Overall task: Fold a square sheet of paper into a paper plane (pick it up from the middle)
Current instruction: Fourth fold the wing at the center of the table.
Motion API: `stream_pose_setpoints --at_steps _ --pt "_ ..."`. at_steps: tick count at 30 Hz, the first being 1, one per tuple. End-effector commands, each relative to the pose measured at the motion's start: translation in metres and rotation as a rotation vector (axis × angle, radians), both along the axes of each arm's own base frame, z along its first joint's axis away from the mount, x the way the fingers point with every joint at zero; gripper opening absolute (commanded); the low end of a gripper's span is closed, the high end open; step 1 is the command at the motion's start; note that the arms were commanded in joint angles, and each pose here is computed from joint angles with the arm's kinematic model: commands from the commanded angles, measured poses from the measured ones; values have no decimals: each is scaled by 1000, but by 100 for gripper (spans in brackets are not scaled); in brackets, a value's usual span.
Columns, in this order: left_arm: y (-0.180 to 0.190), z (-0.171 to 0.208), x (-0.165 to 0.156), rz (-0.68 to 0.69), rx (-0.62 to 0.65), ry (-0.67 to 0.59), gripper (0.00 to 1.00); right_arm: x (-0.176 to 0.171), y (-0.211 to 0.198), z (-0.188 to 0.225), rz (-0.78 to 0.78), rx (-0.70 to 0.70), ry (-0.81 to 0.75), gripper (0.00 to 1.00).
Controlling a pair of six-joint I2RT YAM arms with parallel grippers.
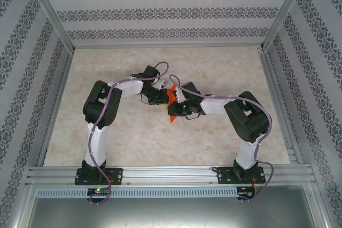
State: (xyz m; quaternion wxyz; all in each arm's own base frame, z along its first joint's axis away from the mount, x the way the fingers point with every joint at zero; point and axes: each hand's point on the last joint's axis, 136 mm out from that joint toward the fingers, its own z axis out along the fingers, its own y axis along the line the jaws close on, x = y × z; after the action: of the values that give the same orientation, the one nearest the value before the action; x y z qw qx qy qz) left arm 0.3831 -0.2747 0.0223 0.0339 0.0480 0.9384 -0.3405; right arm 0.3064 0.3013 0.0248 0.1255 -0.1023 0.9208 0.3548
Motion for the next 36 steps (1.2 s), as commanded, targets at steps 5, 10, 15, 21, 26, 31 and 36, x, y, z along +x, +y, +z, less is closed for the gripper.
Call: stream_pose_setpoints --at_steps 5,10,15,21,26,31,36 --pt "4 -14 11 3 32 -20 0 5 1 1 9 12 -7 17" --pt "3 -13 13 2 30 -19 0 4 3 6 6 35 -12 19" --pt "4 -16 13 1 37 -16 0 6 -2 30 -15 72 -52 20" --pt "5 -18 14 3 48 -17 0 -6 -8 31 -1 76 -22 21" --pt "7 -19 16 6 60 -21 0 -18 -6 21 28 72 25 20" --pt "7 -19 18 8 67 -24 0 -22 1 15 55 69 49 20" --pt "8 -19 18 9 73 -27 0 -23 3 10 64 58 65 19"
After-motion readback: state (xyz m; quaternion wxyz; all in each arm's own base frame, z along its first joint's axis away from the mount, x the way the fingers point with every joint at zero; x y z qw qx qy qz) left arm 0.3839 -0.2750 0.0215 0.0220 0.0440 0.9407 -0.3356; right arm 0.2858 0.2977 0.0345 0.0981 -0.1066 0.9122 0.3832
